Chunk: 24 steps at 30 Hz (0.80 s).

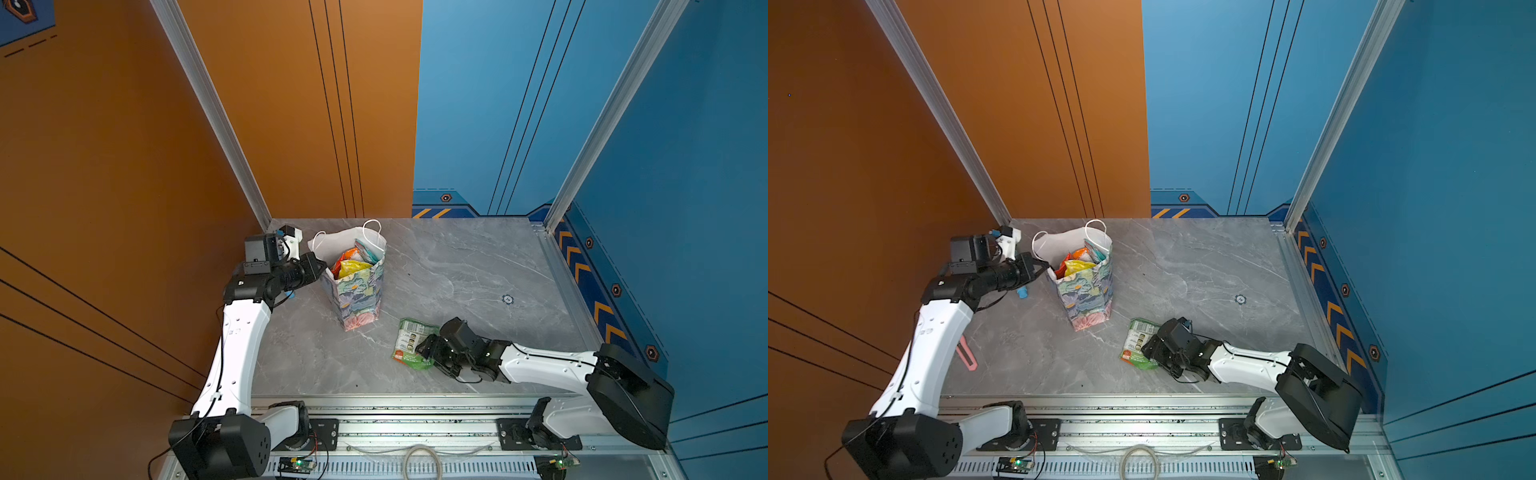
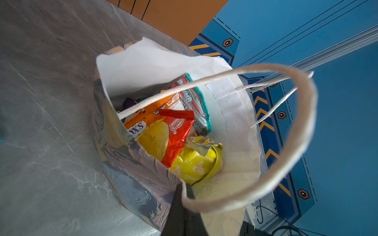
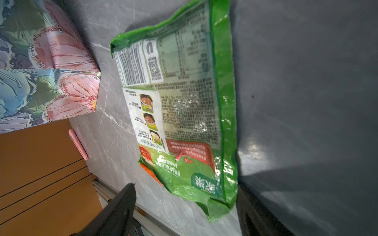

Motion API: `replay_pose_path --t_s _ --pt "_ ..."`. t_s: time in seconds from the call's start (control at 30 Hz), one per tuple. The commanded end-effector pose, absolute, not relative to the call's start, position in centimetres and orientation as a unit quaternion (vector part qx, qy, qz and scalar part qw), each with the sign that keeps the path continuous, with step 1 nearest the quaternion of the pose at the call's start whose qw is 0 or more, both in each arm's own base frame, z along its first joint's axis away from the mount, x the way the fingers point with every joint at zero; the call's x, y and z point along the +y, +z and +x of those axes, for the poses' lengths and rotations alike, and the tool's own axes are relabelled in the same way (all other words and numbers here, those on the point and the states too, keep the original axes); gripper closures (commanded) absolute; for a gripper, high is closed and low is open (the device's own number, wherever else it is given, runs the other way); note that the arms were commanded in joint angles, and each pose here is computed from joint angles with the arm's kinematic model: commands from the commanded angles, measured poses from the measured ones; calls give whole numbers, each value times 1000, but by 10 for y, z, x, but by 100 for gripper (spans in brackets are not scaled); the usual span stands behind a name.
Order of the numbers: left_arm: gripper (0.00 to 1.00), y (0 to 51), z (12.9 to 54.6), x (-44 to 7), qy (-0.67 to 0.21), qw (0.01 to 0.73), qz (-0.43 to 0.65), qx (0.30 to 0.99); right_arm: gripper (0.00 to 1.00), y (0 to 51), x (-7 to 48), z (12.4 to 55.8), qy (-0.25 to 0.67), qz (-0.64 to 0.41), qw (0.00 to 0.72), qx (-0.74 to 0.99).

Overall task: Place the snacks into the paper bag
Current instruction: 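Move the right gripper back to the green snack pack on the table, then lower the right gripper onto the green pack and close on it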

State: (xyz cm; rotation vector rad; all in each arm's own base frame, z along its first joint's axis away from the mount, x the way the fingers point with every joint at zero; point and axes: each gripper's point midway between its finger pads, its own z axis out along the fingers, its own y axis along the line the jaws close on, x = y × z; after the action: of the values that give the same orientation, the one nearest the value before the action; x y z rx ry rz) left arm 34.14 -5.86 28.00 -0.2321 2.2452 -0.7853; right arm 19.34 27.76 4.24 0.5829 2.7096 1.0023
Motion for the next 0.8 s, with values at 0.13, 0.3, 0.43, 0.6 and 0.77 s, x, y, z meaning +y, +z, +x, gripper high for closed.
replay_pose_path --t_s 0.13,0.3,0.43,0.6,0.77 --pt "100 286 337 -64 -322 371 -79 868 37 19 266 193 317 235 90 914" --pt "100 285 337 -64 -321 370 -80 868 61 18 261 208 319 251 115 907" --pt "100 287 337 -65 -322 371 -78 867 71 18 264 218 327 250 124 903" --pt "100 287 338 -64 -321 372 -78 868 67 17 258 224 309 245 134 909" --pt "100 286 338 -64 -321 370 -79 868 61 16 252 230 290 229 140 919"
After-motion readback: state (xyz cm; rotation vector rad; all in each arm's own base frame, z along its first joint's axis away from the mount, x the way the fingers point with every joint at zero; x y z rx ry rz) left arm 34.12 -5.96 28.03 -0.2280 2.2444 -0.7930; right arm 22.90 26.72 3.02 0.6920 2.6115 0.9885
